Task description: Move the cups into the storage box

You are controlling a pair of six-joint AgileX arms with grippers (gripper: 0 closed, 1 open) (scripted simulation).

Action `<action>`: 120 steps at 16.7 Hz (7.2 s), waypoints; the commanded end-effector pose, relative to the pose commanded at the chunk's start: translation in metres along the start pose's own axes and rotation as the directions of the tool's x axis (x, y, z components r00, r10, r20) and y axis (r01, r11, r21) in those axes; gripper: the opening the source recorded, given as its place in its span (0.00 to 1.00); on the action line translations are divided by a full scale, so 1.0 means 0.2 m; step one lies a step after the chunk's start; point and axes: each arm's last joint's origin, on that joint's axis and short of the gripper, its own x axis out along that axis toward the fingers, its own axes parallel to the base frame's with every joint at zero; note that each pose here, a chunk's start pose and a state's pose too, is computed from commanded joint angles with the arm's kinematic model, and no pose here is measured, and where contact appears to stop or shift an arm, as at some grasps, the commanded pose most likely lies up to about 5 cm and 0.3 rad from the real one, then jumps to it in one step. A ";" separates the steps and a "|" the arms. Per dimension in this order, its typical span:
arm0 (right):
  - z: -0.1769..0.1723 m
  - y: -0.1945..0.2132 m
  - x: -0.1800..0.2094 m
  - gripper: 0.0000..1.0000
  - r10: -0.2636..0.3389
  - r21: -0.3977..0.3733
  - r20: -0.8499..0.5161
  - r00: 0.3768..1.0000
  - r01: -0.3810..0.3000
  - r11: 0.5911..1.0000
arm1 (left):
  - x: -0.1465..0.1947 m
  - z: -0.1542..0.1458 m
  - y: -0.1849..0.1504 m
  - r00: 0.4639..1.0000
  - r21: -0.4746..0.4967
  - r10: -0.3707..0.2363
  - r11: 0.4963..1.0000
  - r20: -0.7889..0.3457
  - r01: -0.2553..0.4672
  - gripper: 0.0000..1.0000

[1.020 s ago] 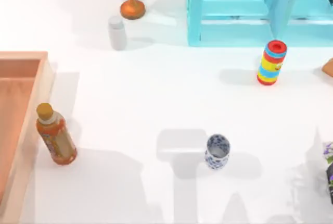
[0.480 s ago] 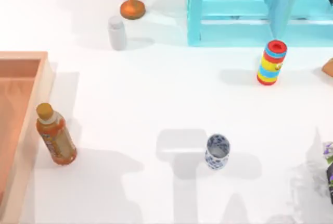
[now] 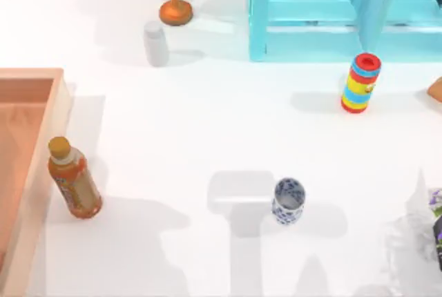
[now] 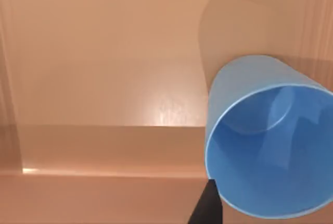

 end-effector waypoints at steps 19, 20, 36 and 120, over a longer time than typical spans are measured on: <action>0.00 0.00 0.00 1.00 0.000 0.000 0.000 1.000 0.000 1.000 | -0.24 0.03 0.02 1.000 -0.007 -0.002 1.000 -0.007 0.002 1.00; 0.00 0.00 0.00 1.00 0.000 0.000 0.000 1.000 0.000 1.000 | -0.30 0.03 0.02 1.000 -0.005 -0.002 1.000 -0.006 0.002 1.00; 0.00 0.00 0.00 1.00 0.000 0.000 0.000 1.000 0.000 1.000 | -0.52 0.28 -0.17 1.000 -0.008 -0.010 1.000 -0.019 0.010 1.00; 0.00 0.00 0.00 1.00 0.000 0.000 0.000 1.000 0.000 1.000 | -0.16 0.56 -1.37 0.999 0.003 -0.020 1.000 -0.043 0.020 0.00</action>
